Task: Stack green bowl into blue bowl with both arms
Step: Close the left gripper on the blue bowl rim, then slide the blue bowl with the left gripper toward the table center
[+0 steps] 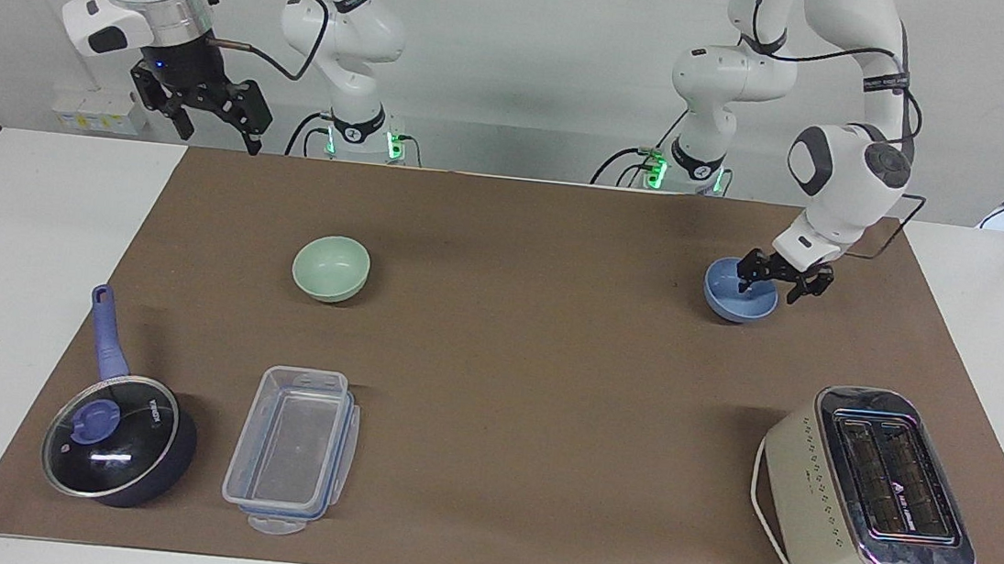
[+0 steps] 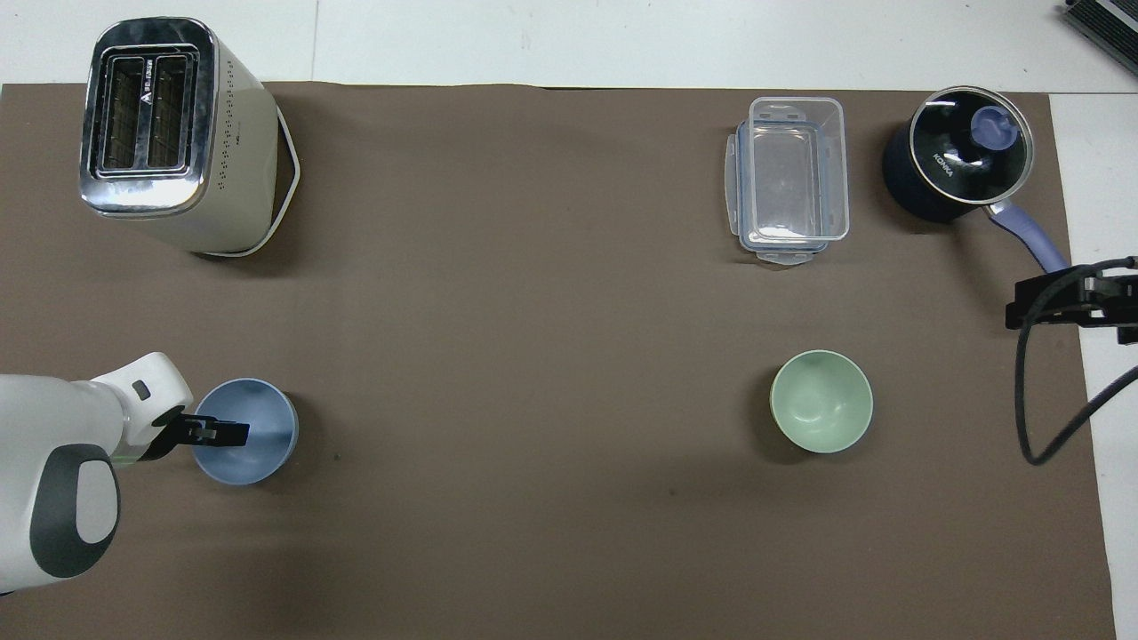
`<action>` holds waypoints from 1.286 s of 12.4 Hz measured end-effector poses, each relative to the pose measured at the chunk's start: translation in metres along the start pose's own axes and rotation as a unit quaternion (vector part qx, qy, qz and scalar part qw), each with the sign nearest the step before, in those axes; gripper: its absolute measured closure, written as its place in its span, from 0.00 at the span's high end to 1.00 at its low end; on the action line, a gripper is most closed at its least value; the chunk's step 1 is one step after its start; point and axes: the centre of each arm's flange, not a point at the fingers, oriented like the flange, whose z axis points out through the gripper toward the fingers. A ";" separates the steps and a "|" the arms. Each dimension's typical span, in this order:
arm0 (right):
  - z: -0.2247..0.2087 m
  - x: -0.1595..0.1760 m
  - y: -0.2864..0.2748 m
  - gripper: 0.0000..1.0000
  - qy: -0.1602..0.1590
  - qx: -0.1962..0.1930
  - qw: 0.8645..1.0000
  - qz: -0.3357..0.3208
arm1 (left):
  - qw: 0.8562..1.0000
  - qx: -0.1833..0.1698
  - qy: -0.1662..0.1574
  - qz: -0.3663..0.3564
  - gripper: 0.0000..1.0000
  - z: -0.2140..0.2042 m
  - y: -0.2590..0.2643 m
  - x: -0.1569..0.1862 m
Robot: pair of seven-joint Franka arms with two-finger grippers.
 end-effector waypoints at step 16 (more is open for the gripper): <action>0.000 0.000 0.000 1.00 0.000 0.000 1.000 0.000 | 1.000 -0.018 -0.016 -0.003 0.06 -0.093 0.019 0.049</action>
